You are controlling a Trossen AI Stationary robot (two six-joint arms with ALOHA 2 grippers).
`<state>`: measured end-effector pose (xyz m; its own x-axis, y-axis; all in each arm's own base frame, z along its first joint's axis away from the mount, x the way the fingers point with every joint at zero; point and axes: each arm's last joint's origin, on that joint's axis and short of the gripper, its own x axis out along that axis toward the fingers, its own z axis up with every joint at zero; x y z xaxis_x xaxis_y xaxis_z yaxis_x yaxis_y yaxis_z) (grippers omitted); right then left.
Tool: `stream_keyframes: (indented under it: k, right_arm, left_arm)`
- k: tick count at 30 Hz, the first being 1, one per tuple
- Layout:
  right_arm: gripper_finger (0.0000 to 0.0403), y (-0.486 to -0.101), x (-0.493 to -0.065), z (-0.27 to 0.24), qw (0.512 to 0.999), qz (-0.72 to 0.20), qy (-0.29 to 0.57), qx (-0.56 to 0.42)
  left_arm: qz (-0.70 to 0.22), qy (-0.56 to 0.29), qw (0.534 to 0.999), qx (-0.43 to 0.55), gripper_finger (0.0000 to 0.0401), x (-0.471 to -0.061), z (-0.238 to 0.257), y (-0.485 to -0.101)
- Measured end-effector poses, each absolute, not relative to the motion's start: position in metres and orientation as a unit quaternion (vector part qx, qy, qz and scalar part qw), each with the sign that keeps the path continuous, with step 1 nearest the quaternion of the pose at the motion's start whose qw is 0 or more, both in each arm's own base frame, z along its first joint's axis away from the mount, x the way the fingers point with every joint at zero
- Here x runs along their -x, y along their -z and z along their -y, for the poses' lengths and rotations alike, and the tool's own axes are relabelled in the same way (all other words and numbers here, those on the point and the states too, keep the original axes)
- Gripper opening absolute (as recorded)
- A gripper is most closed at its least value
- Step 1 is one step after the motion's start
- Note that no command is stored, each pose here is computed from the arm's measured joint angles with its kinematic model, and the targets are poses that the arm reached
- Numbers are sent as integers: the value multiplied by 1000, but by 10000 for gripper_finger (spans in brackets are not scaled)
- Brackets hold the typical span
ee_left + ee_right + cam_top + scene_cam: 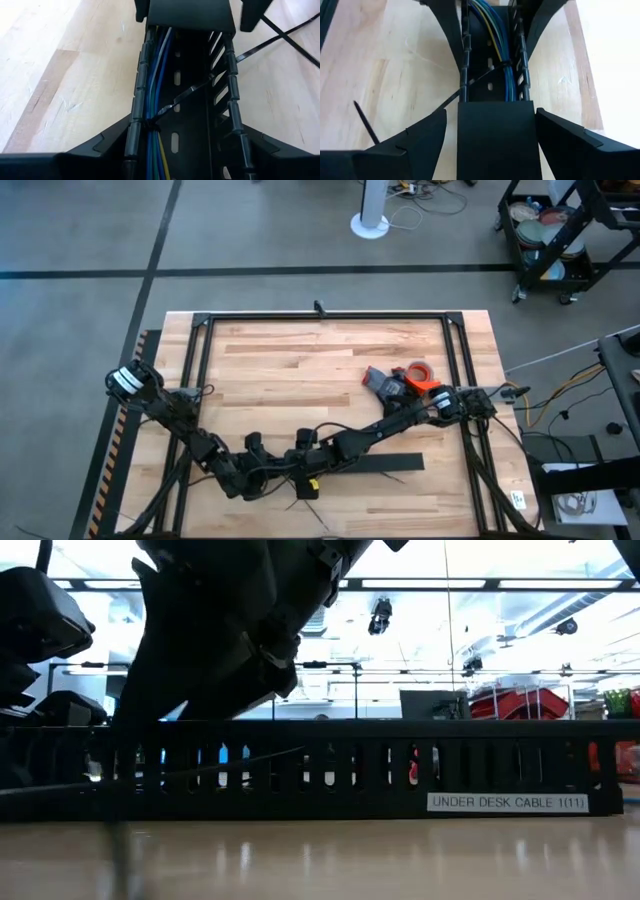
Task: Ziptie cables
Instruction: Insert the black cable duct cover into the black cable duct
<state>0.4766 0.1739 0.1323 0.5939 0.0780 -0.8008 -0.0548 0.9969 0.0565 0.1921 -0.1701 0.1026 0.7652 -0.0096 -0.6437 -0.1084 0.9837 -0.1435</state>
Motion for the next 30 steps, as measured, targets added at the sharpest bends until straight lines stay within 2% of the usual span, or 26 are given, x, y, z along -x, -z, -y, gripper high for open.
stream_keyframes:
  k: [7, 18, 30]
  right_arm:
    - [282, -123, -478, -173, 893, -449, -30, -12]
    - [219, -122, -479, -169, 891, -453, -25, -16]
    - [219, -122, -481, -169, 890, -453, -54, -29]
  left_arm:
    - [-348, -24, 934, 75, 237, -192, 170, -101]
    - [-352, -20, 933, 70, 237, -191, 170, -101]
    - [-344, -32, 935, 74, 237, -191, 170, -100]
